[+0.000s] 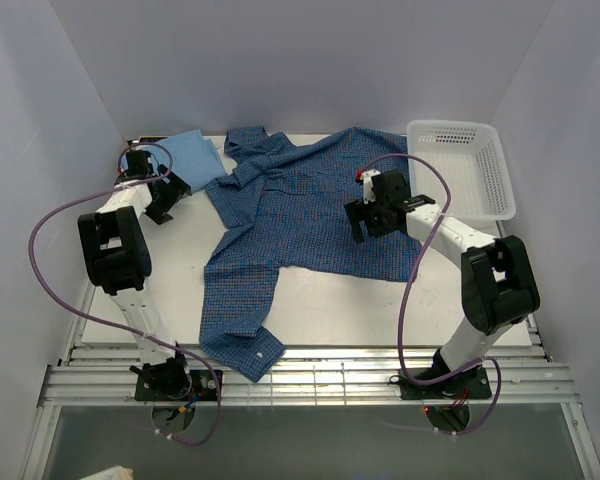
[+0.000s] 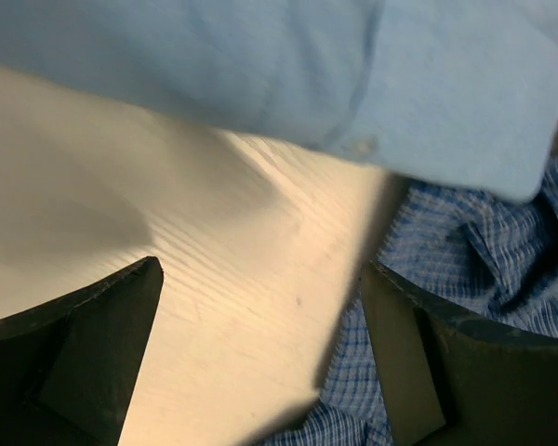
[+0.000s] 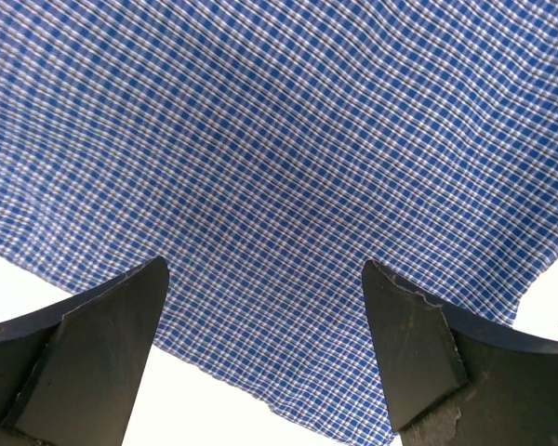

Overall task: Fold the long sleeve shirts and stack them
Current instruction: Flatten the shirt out

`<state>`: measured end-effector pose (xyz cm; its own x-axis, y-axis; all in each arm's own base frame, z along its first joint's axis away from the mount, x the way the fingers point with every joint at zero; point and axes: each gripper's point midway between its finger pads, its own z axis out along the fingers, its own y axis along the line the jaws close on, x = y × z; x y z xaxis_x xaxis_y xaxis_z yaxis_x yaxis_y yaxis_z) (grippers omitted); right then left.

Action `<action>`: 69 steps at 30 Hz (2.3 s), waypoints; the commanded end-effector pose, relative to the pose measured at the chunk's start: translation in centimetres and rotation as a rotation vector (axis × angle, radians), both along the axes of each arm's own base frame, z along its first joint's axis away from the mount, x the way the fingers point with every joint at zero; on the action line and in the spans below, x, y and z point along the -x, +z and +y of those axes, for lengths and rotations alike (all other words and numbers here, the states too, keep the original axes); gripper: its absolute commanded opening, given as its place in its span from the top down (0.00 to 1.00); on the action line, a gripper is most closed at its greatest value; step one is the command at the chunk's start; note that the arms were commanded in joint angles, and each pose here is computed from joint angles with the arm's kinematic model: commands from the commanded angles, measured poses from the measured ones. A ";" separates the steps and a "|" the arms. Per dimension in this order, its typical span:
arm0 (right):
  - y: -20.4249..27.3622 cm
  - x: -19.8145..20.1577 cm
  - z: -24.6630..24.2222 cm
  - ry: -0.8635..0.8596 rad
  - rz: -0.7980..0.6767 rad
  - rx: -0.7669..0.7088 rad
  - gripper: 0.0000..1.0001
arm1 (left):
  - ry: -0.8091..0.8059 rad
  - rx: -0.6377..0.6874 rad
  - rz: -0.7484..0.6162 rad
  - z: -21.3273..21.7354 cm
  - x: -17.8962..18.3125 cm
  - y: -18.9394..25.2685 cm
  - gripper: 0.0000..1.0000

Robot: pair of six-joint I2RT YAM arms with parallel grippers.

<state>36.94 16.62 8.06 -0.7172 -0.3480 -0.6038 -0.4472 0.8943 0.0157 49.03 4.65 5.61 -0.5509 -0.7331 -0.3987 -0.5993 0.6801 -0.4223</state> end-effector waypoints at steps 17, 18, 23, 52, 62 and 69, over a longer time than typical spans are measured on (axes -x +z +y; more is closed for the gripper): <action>-3.0 1.3 -3.2 -0.029 0.070 0.168 0.10 | 0.232 -0.098 -0.191 13.3 -10.8 -1.2 0.02; -3.1 1.4 -3.4 -0.031 0.073 0.174 0.10 | 0.261 -0.115 -0.190 14.5 -10.6 -1.0 0.02; -2.7 1.3 -3.5 -0.032 0.064 0.166 0.10 | 0.291 -0.065 -0.231 15.8 -10.3 1.4 0.02; -1.3 5.5 -4.2 -0.140 0.014 0.030 0.10 | -0.357 0.084 -0.146 -10.1 -0.8 2.6 0.02; -2.0 4.9 -4.0 -0.134 0.033 0.028 0.10 | -0.343 0.020 -0.013 -9.7 -3.0 -4.4 0.14; -2.4 4.3 -4.3 -0.144 0.038 0.045 0.10 | -0.481 0.044 -0.081 -13.0 -5.2 -3.2 1.00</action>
